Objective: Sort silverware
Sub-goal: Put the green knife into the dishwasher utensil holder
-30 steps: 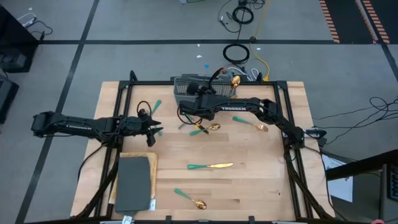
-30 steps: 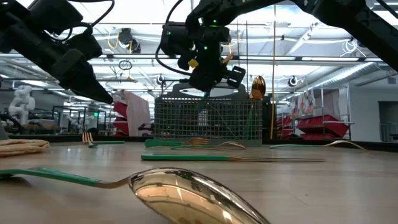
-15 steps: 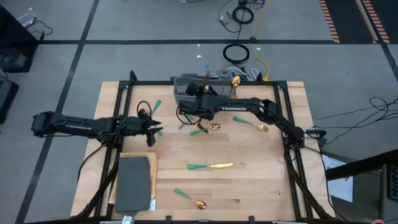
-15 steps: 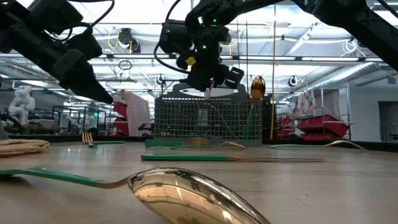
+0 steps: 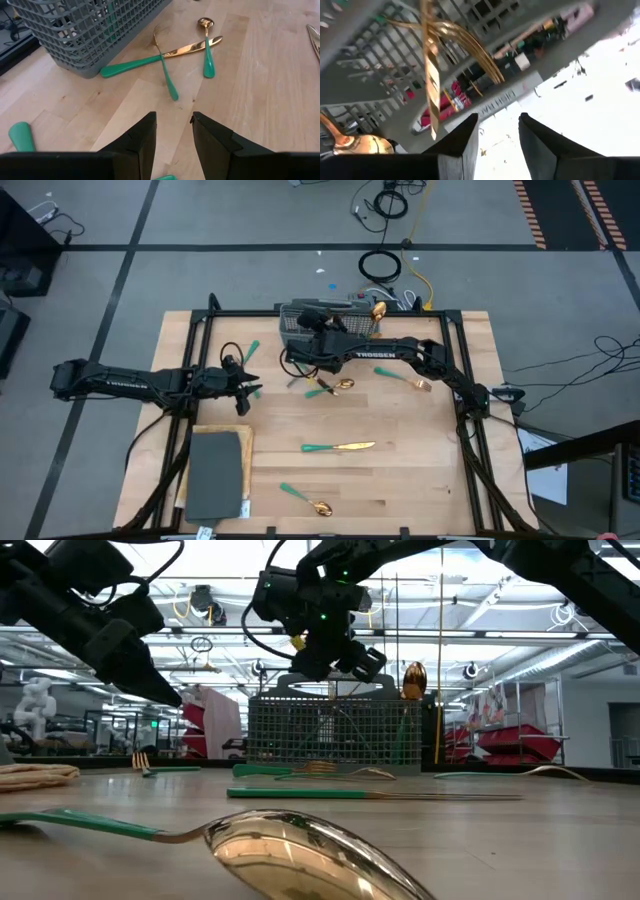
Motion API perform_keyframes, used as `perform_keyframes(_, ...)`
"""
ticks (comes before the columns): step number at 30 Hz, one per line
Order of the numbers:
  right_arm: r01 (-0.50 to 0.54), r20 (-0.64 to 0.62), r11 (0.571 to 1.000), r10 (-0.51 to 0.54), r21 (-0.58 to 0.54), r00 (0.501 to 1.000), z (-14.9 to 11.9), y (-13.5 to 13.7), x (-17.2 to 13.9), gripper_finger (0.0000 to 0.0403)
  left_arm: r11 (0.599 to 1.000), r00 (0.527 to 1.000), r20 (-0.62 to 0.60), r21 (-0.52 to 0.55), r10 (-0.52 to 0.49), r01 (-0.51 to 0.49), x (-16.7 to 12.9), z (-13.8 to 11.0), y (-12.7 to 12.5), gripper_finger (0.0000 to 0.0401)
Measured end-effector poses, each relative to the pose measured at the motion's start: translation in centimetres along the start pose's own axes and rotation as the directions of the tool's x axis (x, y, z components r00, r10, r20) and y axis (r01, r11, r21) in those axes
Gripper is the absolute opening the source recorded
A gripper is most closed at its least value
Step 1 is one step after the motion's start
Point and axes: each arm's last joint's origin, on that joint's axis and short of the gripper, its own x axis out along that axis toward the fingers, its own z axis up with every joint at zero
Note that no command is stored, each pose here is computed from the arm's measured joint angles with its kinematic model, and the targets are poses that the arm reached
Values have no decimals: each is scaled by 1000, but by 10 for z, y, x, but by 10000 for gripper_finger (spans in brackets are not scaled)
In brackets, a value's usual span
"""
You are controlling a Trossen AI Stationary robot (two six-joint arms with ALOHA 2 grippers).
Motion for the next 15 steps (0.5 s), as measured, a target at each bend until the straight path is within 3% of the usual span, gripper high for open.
perform_keyframes(6,59,-48,963,-49,264,998,-8,-11,-12,128,1000,1000,0,0,0,0,0,0,0,132)
perform_keyframes(9,38,33,929,-54,369,998,-14,-17,-32,128,1000,1000,0,-1,0,0,0,0,0,132)
perform_keyframes(12,-154,292,863,8,481,956,-19,-22,-59,128,1000,1000,0,-1,0,0,0,0,0,132)
perform_keyframes(14,-397,523,783,108,479,845,-23,-22,-74,128,1000,1000,0,-1,0,0,0,0,0,132)
perform_keyframes(15,-527,639,732,164,432,752,-24,-23,-80,128,1000,1000,0,-1,0,0,0,0,0,132)
